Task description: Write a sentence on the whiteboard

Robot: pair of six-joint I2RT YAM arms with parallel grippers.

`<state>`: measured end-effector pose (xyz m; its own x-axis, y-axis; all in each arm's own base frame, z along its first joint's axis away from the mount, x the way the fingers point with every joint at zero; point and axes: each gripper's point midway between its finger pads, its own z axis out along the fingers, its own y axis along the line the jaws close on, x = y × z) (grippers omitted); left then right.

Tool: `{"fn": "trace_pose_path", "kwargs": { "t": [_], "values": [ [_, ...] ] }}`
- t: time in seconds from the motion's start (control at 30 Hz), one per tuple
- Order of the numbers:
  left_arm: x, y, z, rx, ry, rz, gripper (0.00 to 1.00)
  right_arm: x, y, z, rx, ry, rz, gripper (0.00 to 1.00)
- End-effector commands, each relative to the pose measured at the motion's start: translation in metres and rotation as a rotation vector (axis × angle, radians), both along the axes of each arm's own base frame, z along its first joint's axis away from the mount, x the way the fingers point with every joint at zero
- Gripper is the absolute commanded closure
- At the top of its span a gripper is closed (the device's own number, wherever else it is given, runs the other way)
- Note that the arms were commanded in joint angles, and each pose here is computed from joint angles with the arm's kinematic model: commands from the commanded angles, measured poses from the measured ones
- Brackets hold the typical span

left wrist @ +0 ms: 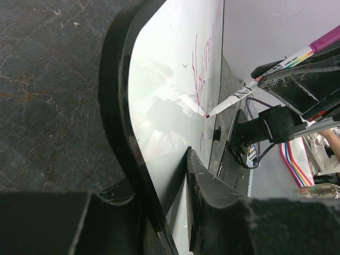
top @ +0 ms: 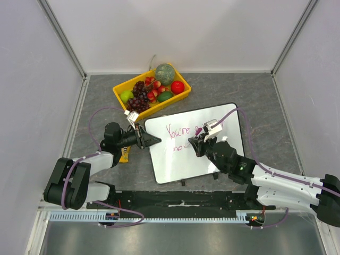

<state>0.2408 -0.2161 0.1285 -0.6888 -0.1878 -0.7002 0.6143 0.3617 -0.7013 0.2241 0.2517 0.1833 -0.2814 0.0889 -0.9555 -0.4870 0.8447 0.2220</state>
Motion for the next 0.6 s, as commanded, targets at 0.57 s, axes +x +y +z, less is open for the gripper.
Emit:
{"fn": "trace_pose_path", "kwargs": {
  "t": [0.57],
  "values": [
    [-0.001,0.001,-0.026,0.107,-0.076,-0.019,0.98,0.015,-0.010,0.009,-0.063,-0.038,-0.084,1.00]
  ]
}}
